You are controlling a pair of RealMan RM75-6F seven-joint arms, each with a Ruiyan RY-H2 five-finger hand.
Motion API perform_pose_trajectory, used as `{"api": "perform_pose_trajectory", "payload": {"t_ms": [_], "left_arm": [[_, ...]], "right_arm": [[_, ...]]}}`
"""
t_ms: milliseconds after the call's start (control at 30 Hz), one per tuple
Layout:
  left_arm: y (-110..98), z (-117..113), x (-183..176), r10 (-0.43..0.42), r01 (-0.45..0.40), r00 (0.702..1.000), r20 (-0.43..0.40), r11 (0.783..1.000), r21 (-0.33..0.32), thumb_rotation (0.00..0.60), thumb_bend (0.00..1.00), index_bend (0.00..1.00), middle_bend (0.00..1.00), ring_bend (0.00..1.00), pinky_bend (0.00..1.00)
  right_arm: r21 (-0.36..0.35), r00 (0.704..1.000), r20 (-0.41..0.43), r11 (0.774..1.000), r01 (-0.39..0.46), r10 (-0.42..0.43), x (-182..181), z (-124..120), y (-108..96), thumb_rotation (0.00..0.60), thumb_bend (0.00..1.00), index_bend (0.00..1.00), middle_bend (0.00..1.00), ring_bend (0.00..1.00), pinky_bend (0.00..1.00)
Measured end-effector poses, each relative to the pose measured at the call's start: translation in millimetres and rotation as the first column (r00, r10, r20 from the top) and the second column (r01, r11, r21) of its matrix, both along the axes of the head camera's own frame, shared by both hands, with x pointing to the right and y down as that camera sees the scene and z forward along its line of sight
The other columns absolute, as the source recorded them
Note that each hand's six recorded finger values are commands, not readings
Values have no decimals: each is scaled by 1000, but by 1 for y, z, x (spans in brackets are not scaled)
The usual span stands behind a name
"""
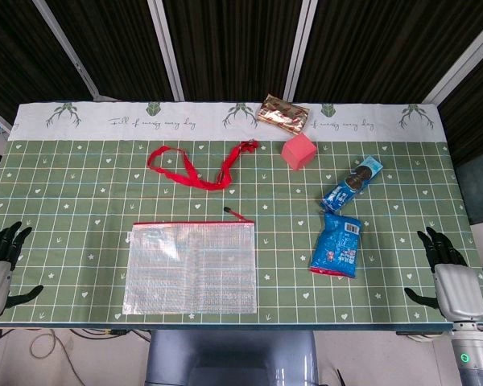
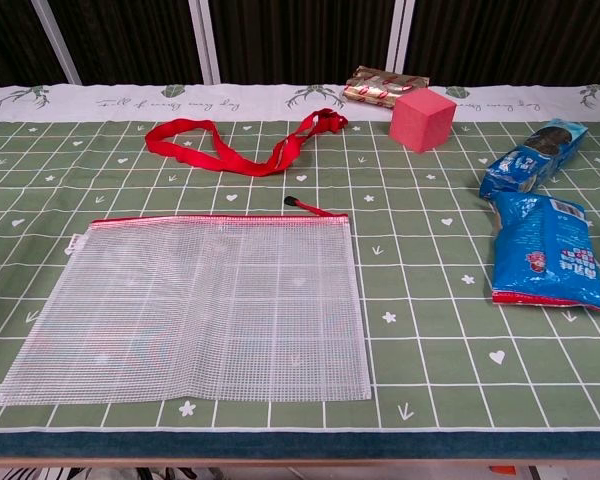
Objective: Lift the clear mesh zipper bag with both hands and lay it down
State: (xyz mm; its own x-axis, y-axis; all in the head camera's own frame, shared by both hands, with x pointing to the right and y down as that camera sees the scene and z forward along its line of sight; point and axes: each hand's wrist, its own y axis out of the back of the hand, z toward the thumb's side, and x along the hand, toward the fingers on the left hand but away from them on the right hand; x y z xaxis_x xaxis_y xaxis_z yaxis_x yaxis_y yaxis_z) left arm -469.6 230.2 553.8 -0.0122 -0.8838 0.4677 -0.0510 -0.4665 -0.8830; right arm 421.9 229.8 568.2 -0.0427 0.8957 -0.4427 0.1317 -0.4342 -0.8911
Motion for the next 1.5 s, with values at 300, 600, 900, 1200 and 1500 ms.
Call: {"api": "perform_pose_trajectory", "payload": {"t_ms": [300,600,900,1200,1500], "left_arm": [[0,-1,-1,-1,1,1000,-1,1000,3,600,52,0,0,0,0],[-2,1,3,0,0,1000,-11,1000,2,600,52,0,0,0,0],[-36,2,45,72,-72,996,-46,997,15,600,95,57,0,0,0],[-110,21,124,186,-185,980,-73,983,21,600,164,189,26,0,0],[-165,61,217,270,-272,960,-75,962,-20,600,193,311,62,0,0]], "right_arm": [[3,1000,5,1000,4,-4,-1,-1,0,600,140,0,0,0,203],[8,1000,6,1000,-3,3,-2,0,0,600,140,0,0,0,203],[1,1000,10,1000,-11,11,-1,3,-1,600,140,0,0,0,203],[-5,999,16,999,-34,34,1,6,-2,600,140,0,0,0,203],[-19,998,25,998,-60,61,3,9,-2,600,141,0,0,0,203]]}}
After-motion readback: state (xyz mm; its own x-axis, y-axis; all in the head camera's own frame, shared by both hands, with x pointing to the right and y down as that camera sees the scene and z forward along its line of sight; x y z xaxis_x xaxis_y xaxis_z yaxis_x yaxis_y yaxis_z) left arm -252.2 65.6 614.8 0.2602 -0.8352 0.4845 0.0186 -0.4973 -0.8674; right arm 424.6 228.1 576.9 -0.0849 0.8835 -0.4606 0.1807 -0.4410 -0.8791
